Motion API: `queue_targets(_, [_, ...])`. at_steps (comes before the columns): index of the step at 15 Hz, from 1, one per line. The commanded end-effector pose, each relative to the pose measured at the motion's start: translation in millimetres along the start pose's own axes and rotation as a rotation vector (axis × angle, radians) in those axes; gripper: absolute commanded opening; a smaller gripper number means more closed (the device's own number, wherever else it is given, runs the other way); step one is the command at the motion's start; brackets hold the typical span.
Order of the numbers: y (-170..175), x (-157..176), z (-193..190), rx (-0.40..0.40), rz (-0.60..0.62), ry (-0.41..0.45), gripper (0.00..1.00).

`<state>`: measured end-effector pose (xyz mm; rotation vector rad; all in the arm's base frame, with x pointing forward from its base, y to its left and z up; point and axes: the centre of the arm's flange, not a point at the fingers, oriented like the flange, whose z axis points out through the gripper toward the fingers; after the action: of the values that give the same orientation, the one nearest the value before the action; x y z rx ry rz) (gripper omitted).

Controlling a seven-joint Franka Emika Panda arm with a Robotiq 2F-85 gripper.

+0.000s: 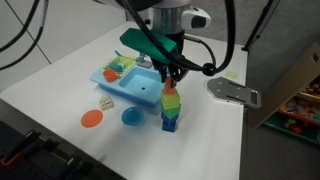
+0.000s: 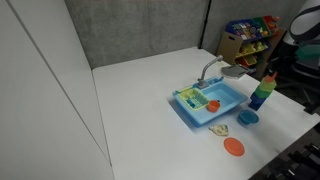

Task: Remove the orange measuring cup and stack it on top of the light green block

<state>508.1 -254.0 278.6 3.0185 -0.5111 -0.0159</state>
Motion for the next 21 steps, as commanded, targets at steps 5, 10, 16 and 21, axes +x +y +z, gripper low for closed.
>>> queue_targets(5, [10.1,0.0,8.4,0.0,0.002,0.02,0.13])
queue_targets(10, [9.6,-3.3,1.9,0.006,0.0,0.024,0.69])
queue_targets(16, [3.0,-6.3,-17.8,0.003,-0.006,0.034,1.0])
queue_targets(21, [-18.8,-6.7,-37.2,-0.005,-0.038,0.032,1.0])
